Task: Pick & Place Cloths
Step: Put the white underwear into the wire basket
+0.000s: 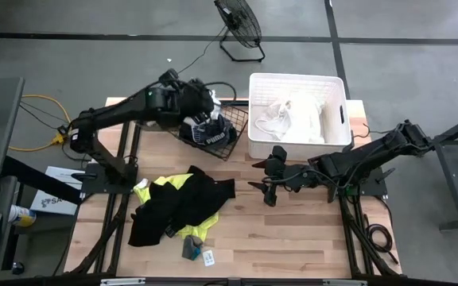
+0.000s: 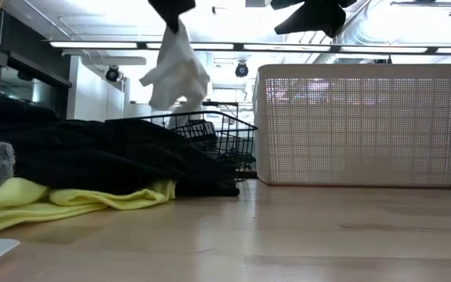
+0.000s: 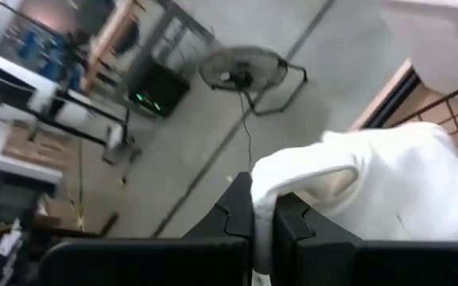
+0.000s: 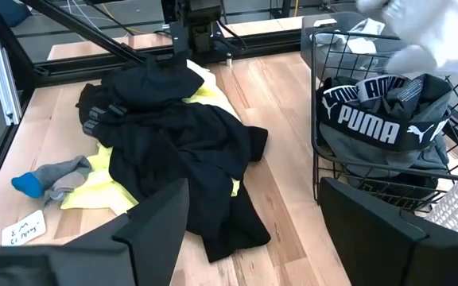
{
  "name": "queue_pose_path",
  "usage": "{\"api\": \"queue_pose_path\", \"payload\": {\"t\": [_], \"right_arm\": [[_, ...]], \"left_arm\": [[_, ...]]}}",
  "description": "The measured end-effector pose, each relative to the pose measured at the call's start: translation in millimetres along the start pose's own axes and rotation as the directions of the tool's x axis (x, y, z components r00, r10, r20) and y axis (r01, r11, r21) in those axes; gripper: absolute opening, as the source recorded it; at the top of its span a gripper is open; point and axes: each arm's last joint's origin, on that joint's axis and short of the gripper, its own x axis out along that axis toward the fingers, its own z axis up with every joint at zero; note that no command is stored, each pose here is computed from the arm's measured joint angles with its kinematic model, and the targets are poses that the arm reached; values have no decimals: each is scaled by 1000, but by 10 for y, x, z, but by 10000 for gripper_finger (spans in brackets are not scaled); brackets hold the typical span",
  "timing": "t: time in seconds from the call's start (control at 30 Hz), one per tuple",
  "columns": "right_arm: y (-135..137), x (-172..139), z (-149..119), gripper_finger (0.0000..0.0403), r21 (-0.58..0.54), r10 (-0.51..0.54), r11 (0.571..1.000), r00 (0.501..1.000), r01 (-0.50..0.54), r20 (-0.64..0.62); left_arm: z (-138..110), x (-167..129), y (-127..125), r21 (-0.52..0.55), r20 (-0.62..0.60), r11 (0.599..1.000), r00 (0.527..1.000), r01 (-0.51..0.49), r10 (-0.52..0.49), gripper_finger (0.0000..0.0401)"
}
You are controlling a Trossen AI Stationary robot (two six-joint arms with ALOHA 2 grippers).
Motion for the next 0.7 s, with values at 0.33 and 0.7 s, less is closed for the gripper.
{"api": "queue_pose_path", "payload": {"t": [0.33,0.7], "right_arm": [[0,0,-1,275,5,0,1000,1000,0,-1],[0,0,-1,275,37,0,999,1000,1,-1]], "left_arm": [[-224,590,-54,-141,-198,952,934,274,-298,2],[-497,1038,-314,-391,-241,851,854,350,-462,2]]}}
